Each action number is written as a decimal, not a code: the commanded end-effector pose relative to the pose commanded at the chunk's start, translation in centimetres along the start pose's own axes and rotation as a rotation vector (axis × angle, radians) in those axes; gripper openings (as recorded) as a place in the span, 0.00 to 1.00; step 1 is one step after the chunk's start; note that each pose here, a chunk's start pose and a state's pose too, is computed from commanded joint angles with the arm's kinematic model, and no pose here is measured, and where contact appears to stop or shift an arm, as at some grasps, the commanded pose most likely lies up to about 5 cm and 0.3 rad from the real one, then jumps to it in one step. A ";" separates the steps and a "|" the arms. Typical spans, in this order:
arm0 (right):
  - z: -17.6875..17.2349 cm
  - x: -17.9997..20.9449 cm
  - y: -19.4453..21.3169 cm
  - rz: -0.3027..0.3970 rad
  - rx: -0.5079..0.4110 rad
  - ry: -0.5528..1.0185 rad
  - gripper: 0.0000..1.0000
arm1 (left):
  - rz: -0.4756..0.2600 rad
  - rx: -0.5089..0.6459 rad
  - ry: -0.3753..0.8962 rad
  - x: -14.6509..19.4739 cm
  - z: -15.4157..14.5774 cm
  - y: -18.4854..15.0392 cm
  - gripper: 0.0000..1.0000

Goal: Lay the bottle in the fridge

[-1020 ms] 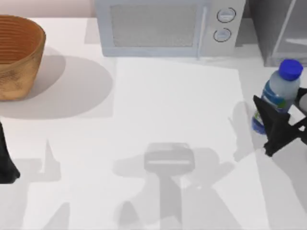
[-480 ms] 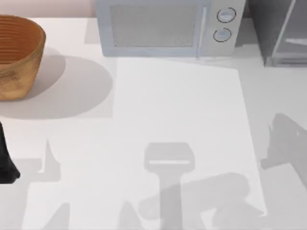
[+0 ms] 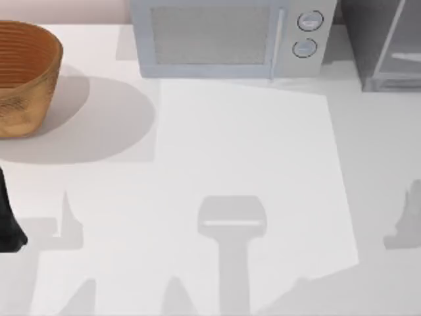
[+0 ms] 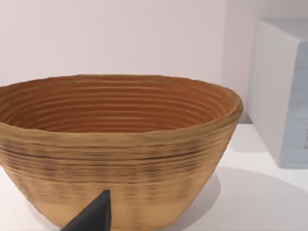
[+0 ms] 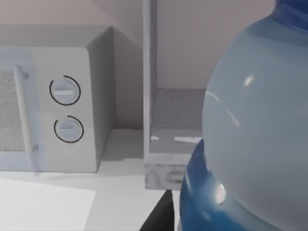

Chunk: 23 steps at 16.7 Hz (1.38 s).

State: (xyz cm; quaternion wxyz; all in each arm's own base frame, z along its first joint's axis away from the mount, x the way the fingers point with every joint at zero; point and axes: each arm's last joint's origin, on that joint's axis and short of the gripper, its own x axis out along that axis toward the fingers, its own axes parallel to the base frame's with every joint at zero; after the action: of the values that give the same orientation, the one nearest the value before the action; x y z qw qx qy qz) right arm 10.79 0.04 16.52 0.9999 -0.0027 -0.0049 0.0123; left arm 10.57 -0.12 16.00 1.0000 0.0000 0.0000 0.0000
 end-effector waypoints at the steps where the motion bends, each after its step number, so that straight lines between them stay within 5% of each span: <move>1: -0.2 -0.1 -0.1 -0.013 0.002 0.004 0.01 | 0.000 0.000 0.000 0.0 0.0 0.0 1.00; 14: 2.3 0.9 -0.4 -0.022 0.007 0.006 0.01 | 0.000 0.000 0.000 0.0 0.0 0.0 1.00; 23: 8.0 11.0 -2.7 -0.023 0.003 0.017 0.01 | 0.000 0.000 0.000 0.0 0.0 0.0 1.00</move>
State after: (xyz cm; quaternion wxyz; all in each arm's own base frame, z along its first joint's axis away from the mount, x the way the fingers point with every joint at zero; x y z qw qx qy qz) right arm 21.79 -2.37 24.69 1.0000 -0.0014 0.0036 0.0006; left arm 10.57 -0.12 16.00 1.0000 0.0000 0.0000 0.0000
